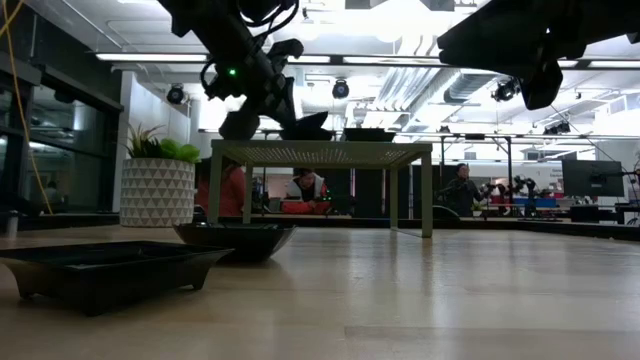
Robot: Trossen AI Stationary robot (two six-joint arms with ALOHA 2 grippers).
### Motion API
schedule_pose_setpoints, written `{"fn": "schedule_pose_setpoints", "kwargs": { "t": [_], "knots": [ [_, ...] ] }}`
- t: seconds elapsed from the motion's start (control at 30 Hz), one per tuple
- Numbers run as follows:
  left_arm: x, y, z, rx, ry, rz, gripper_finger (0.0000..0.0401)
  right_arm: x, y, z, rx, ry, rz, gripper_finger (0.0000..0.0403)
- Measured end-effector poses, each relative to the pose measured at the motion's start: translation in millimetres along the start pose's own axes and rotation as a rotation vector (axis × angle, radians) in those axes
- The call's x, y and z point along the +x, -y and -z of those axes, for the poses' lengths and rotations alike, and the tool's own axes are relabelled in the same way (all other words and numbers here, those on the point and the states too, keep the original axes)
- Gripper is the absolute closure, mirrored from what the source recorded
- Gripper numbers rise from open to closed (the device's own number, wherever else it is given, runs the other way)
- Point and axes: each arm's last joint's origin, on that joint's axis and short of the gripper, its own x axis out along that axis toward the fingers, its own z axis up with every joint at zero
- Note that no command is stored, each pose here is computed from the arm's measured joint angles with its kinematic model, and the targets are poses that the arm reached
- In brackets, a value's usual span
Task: Pick & Place Mini shaped plates
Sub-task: Stack the leaf shaped plate on top of the leaf shaped plate on the shelf
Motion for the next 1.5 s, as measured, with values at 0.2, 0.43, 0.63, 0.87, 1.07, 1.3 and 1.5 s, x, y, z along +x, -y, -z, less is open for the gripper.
{"fn": "schedule_pose_setpoints", "kwargs": {
  "t": [0.2, 0.43, 0.63, 0.87, 1.07, 1.3, 1.5],
  "knots": [
    [8, -1, -2, -0.011, -0.048, -0.047, 0.0401, 0, 0, 1, 0.002, -0.013, -0.004, 0.0332],
    [9, 0, -2, 0.010, -0.049, -0.045, 0.0401, 0, 0, 2, 0.000, -0.017, -0.006, 0.0332],
    [9, 1, -2, 0.027, -0.053, -0.040, 0.0400, 0, 1, 2, 0.000, -0.023, -0.010, 0.0332],
    [8, 6, 0, 0.050, -0.069, -0.003, 0.0379, 0, 0, 2, 0.004, -0.026, -0.015, 0.0332],
    [8, 6, 0, 0.063, -0.071, 0.004, 0.0356, 0, 0, 3, 0.010, -0.030, -0.019, 0.0332],
    [4, 11, -4, 0.108, -0.036, 0.031, 0.0347, 0, 0, 3, 0.006, -0.041, -0.032, 0.0332],
    [-7, 20, -13, 0.179, -0.017, 0.045, 0.0347, 0, 1, 4, 0.005, -0.045, -0.027, 0.0332]
  ]
}}
